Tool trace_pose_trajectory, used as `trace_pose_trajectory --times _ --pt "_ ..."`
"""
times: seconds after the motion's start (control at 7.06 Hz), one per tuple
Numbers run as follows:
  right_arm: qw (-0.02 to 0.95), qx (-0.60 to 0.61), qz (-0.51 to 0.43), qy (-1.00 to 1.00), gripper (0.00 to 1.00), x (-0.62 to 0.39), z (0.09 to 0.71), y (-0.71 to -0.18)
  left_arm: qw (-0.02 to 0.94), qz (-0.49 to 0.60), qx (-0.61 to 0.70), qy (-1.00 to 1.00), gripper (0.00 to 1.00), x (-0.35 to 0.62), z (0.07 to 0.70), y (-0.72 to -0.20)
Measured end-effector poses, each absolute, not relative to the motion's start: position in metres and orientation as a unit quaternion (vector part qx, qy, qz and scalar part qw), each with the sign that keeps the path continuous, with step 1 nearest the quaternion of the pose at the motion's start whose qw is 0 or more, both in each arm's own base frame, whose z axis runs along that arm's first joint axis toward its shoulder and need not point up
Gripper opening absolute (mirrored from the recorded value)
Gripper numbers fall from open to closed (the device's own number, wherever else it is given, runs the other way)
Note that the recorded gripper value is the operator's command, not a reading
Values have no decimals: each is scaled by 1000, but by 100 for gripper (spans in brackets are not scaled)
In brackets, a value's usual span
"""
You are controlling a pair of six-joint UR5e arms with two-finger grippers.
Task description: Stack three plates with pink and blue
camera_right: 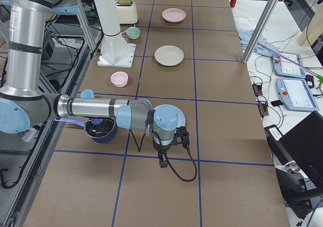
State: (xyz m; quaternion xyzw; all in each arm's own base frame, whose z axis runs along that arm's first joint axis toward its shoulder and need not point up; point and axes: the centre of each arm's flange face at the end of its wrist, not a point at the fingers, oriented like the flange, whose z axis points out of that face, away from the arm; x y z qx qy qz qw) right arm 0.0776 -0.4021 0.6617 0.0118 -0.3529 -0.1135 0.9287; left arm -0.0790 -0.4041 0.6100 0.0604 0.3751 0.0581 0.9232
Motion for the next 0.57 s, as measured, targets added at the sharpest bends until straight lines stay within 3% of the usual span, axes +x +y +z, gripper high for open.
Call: trace_pose_trajectory --times 0.57 --pt "929 16 -115 -352 100 78 658 -404 920 73 101 371 100 -79 574 -408"
